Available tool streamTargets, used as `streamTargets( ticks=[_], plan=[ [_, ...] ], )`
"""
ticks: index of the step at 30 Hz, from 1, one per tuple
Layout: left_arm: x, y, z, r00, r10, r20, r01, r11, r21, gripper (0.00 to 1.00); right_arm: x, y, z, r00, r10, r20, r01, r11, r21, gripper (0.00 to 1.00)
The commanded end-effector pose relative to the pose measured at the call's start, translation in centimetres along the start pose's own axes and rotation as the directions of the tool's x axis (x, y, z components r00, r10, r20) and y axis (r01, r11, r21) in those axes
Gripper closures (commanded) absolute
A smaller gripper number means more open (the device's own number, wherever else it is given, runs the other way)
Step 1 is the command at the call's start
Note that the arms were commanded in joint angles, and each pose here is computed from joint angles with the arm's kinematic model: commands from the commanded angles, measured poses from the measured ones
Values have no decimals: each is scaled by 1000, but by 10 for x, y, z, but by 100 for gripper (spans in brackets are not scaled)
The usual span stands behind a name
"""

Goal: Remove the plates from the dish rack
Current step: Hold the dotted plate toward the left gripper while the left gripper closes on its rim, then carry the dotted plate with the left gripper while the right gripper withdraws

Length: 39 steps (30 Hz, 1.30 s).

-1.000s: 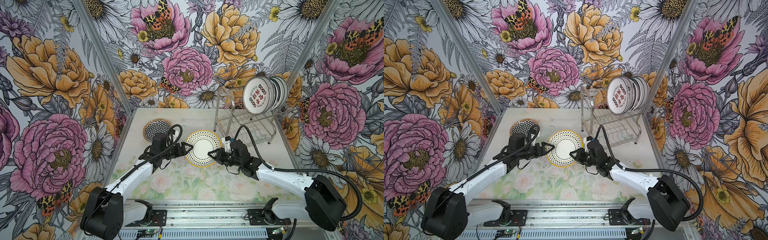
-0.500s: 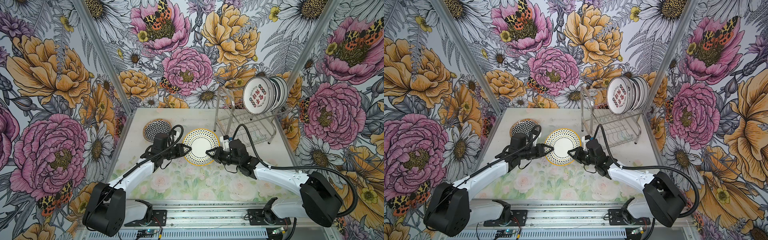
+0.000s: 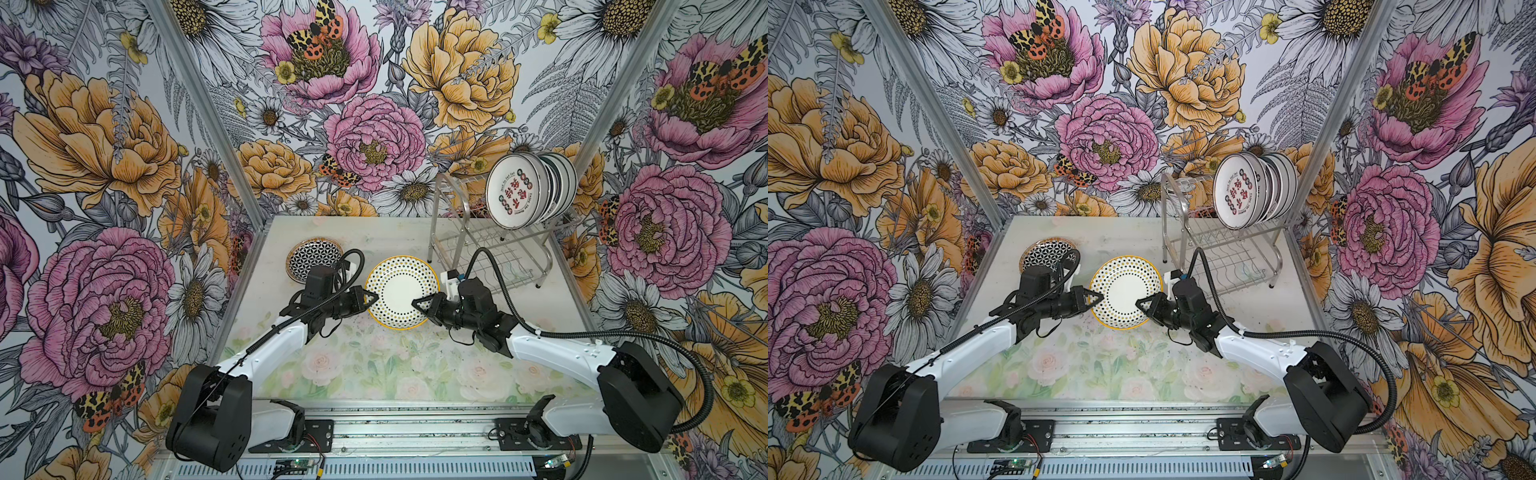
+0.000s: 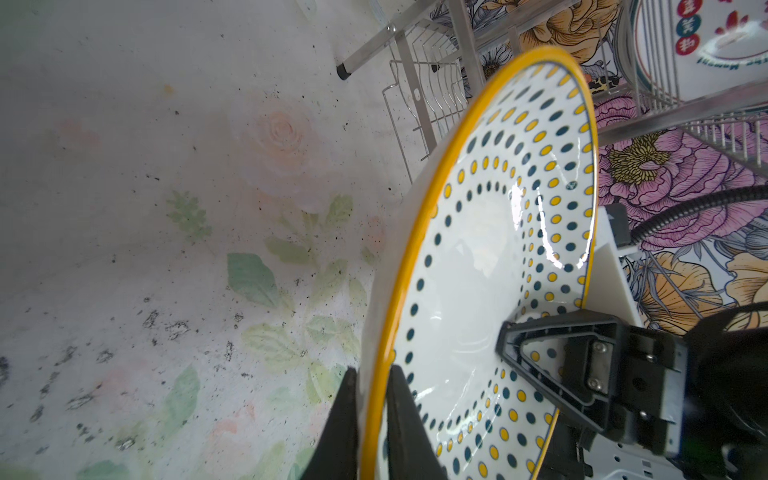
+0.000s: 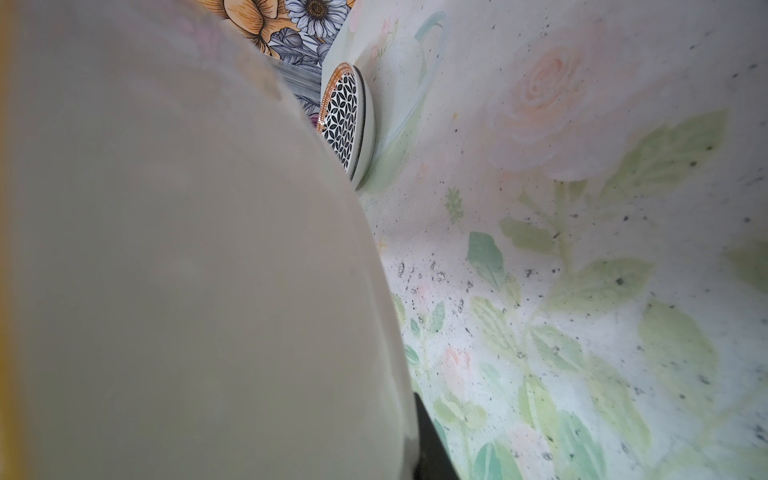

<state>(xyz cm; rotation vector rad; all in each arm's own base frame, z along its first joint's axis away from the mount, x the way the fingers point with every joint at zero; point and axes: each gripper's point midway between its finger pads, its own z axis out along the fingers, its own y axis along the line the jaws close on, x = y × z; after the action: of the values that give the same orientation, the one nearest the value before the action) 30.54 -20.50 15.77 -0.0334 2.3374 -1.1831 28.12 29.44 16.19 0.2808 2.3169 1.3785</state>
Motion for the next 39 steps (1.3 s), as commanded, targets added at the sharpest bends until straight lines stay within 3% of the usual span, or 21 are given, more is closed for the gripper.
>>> streamTargets(
  ticks=[1, 10, 18, 31, 39],
  plan=[
    [5, -8, 4, 999, 45, -29, -44, 999, 32, 96, -18, 73, -7, 994, -90, 68, 103, 970, -220, 88],
    [2, 1, 3, 1000, 20, -21, -20, 1000, 7, 100, -19, 74, -6, 992, -106, 70, 119, 969, -216, 56],
    [-12, 14, -10, 1000, -25, 18, 26, 1000, -17, 100, -18, 58, 0, 993, -105, 60, 113, 983, -148, 38],
    [-59, 37, -54, 976, -117, 184, 125, 992, -33, 100, -17, 18, 3, 992, -115, 56, 114, 993, 13, 32],
    [-93, 74, -93, 920, -211, 331, 261, 959, -113, 100, -2, -11, 3, 982, -184, -39, 188, 967, 174, 32]
  ],
)
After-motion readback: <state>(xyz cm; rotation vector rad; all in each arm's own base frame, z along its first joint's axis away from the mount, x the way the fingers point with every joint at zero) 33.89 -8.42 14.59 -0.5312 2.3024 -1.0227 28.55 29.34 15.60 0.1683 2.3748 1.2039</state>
